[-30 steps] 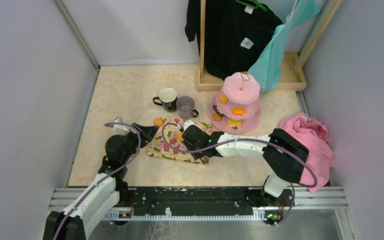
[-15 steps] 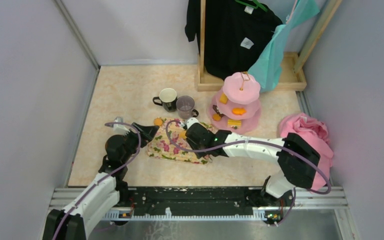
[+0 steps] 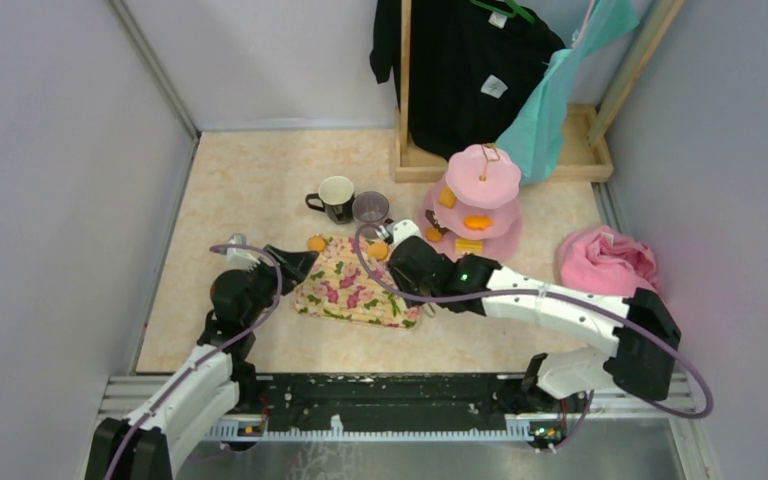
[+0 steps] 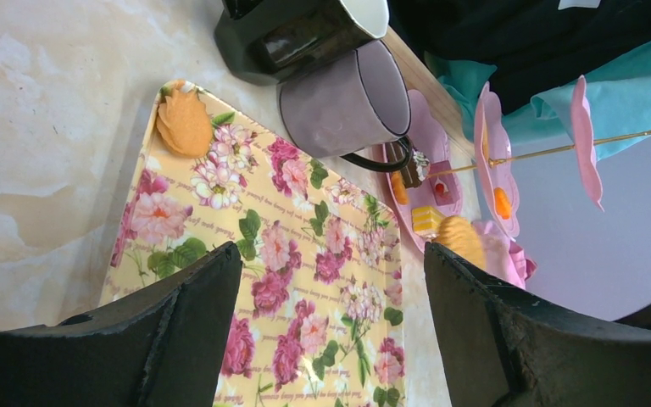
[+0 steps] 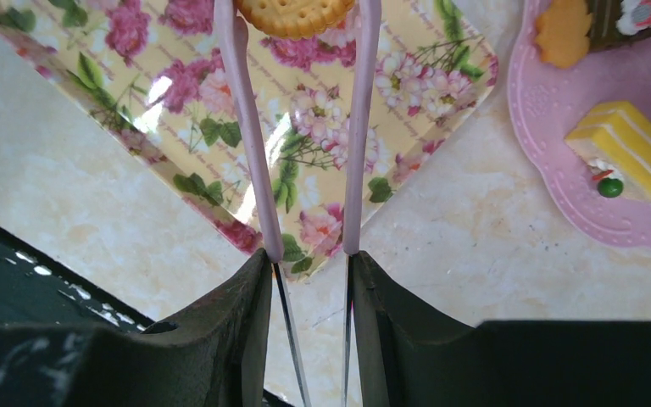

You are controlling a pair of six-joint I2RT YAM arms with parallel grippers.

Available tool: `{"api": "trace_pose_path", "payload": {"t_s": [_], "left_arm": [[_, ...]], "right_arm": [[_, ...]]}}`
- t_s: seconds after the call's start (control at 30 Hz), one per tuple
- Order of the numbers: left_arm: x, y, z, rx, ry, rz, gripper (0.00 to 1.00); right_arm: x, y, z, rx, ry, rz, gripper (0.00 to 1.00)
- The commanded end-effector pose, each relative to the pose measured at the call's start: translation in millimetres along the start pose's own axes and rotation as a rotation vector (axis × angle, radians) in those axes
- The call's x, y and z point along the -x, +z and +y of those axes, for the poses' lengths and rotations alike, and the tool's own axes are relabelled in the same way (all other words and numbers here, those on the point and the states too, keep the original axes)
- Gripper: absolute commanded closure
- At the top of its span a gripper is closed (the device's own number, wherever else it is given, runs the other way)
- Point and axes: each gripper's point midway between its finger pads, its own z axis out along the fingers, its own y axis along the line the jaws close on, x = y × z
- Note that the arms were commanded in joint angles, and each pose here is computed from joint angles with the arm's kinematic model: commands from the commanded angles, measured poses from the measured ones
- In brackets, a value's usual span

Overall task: Serve the afternoon tea
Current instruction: Place the desert on the desert table.

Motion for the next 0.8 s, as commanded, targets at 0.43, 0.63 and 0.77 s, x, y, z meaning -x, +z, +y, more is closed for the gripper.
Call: {"api": "trace_pose_path", "payload": {"t_s": [0.43, 0.63, 0.77], "left_arm": [[1, 1, -11, -0.052, 0.008, -0.002, 0.16], [1, 1, -11, -0.056, 0.006, -0.001, 0.16], [1, 1, -12, -0.059, 0.004, -0.001, 0.16]], "right_arm": [[95, -113, -34, -0.07, 0.162, -0.316, 1.0], [110, -138, -49, -0.124, 0.192, -0.368, 1.0], [110, -148, -62, -0.18, 0.214, -0.375, 1.0]]}}
